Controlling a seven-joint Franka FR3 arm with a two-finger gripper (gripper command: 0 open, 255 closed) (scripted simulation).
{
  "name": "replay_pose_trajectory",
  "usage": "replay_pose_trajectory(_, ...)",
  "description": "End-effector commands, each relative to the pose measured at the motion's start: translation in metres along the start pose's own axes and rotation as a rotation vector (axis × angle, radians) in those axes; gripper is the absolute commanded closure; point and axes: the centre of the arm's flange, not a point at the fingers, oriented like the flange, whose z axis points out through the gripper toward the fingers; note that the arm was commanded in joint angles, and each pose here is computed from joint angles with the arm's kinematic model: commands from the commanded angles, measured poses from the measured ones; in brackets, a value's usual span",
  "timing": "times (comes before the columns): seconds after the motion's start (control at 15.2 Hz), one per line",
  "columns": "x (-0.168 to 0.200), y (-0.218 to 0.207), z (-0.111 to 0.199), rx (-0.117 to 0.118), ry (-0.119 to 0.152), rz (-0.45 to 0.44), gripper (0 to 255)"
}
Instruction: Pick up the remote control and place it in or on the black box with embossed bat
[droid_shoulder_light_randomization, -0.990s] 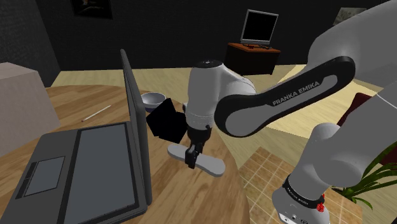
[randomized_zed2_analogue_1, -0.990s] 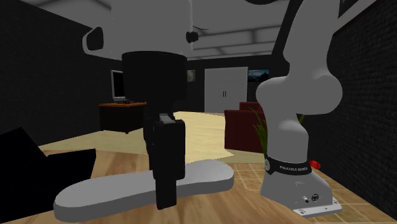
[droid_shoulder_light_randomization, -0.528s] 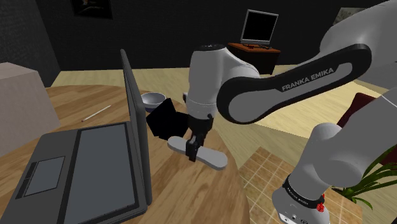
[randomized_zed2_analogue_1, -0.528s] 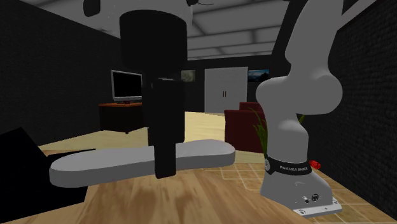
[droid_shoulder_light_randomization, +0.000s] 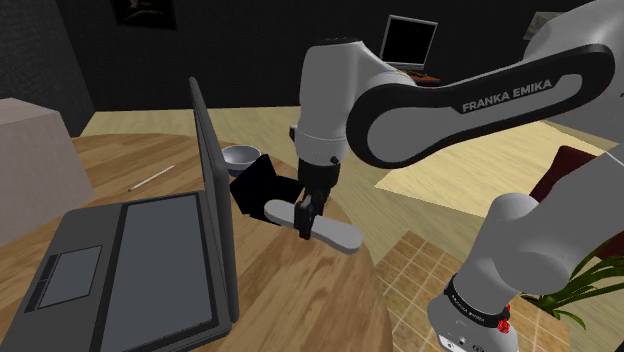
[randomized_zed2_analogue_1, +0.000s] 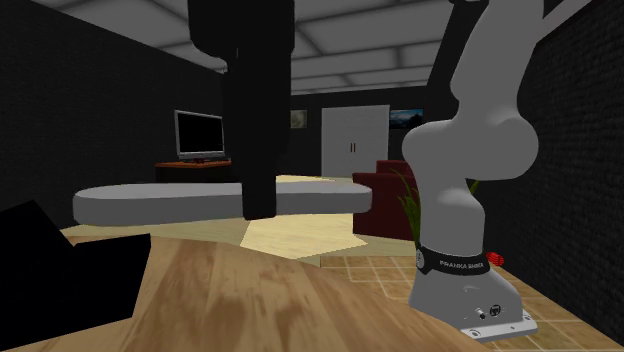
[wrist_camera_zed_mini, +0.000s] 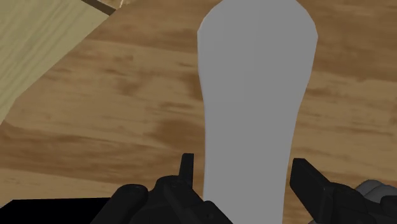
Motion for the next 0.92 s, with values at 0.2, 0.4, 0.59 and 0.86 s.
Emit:
replay_pose_trajectory(0.2, 0.0, 0.0, -0.026, 0.0, 0.0, 0.0, 255)
replay_pose_trajectory(0.4, 0.0, 0.001, -0.042, 0.0, 0.0, 0.0, 255)
replay_pose_trajectory(0.59, 0.019, 0.019, -0.044, 0.0, 0.0, 0.0, 255)
replay_pose_trajectory(0.86, 0.057, 0.055, -0.045, 0.0, 0.0, 0.0, 255)
